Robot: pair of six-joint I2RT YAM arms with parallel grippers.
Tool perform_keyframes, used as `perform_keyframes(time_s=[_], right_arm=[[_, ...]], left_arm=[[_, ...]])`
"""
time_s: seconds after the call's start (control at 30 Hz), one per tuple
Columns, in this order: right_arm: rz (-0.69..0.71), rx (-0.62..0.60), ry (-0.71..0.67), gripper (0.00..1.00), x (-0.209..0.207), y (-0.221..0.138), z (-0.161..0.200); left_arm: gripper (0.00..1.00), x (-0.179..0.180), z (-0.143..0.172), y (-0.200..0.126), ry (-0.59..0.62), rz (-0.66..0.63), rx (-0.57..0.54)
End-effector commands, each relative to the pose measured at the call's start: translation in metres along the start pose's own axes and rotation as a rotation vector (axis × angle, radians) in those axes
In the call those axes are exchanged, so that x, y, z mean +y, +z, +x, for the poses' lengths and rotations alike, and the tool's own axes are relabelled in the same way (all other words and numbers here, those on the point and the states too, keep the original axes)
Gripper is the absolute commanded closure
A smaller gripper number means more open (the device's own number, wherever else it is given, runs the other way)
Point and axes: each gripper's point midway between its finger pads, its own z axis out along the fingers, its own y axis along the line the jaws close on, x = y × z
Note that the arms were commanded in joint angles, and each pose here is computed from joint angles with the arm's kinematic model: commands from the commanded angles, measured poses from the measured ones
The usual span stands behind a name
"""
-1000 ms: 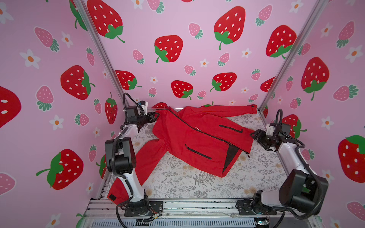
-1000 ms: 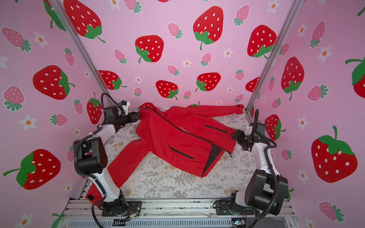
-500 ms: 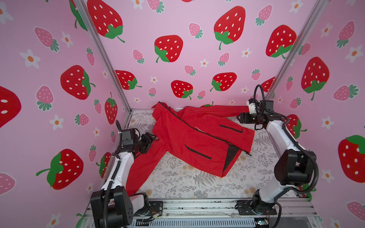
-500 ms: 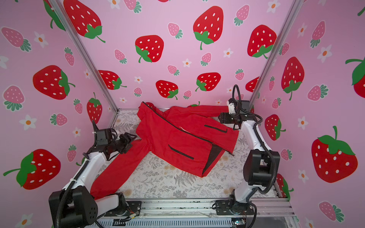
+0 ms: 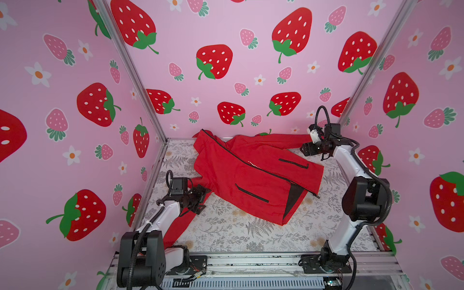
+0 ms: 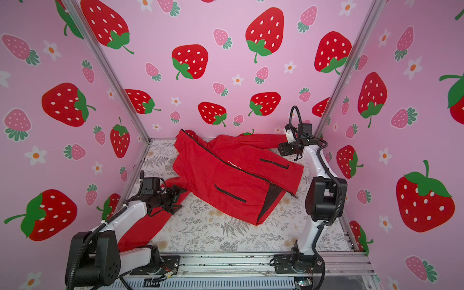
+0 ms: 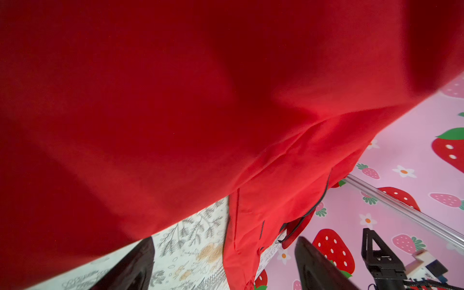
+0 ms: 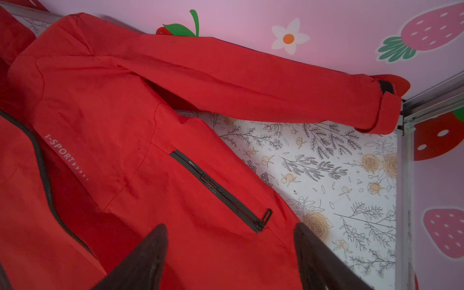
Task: Unzip the jacket
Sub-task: Smooth out the jacket at the center of the board.
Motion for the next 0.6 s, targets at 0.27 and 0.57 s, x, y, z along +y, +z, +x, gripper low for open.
perform_keyframes(time_s=[0.27, 0.57], right_arm=[[-0.026, 0.034, -0.014, 0.22, 0.011, 0.004, 0.012], [-0.202, 0.029, -0.127, 0.13, 0.036, 0.02, 0.016]], left_arm=[[0.08, -0.002, -0.018, -0.005, -0.303, 0.095, -0.191], [0.13, 0.01, -0.025, 0.01, -0.319, 0.04, -0.2]])
